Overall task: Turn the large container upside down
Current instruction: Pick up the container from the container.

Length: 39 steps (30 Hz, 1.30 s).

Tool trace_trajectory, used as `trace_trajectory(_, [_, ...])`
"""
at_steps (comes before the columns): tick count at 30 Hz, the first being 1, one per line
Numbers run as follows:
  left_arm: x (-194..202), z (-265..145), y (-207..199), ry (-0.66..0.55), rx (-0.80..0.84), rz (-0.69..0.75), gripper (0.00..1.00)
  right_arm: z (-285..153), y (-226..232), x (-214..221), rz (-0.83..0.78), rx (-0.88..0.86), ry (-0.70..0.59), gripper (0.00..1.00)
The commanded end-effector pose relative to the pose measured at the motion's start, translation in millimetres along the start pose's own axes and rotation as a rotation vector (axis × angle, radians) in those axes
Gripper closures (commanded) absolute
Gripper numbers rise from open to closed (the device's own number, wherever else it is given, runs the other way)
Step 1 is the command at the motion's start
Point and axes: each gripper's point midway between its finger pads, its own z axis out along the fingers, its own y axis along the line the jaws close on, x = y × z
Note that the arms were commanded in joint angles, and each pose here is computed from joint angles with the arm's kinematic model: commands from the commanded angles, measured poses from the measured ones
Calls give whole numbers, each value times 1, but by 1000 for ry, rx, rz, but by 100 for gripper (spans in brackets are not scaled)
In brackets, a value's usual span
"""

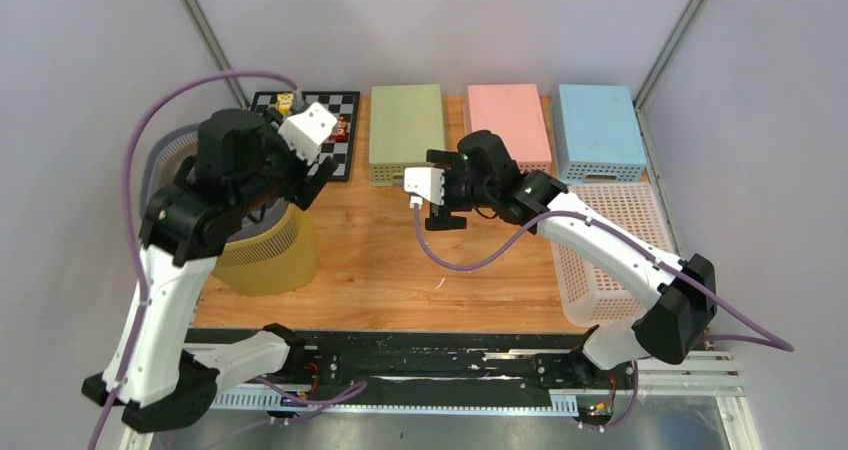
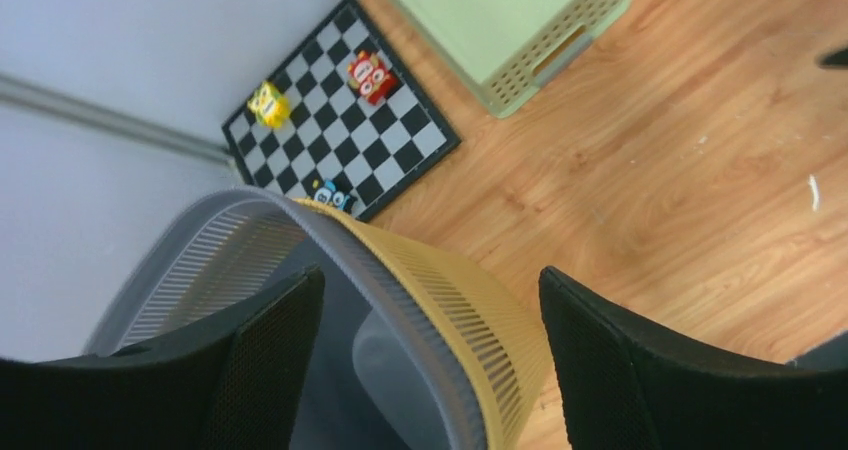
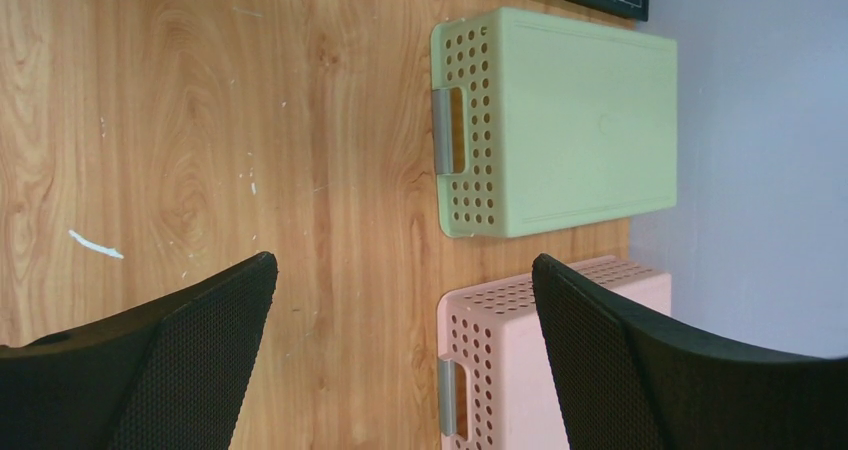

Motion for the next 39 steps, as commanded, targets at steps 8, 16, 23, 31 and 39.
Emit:
trace_trajectory(8, [57,35,53,347,-269,-343,10,-7,30,17,39,-48,29,0])
trace_trajectory(16, [90,49,52,443,-241,-445,52,-11,32,13,44,-41,-6,0])
trace_trajectory(23, [86,42,50,433,-222,-448,95,-12,32,14,39,-33,-9,0])
trace_trajectory(31, [77,22,48,387,-220,-429,100,-16,31,7,32,-27,-34,0])
trace_trajectory(39, [43,-21,71,211,-330,-372,100,-24,26,-2,27,-14,-62,0])
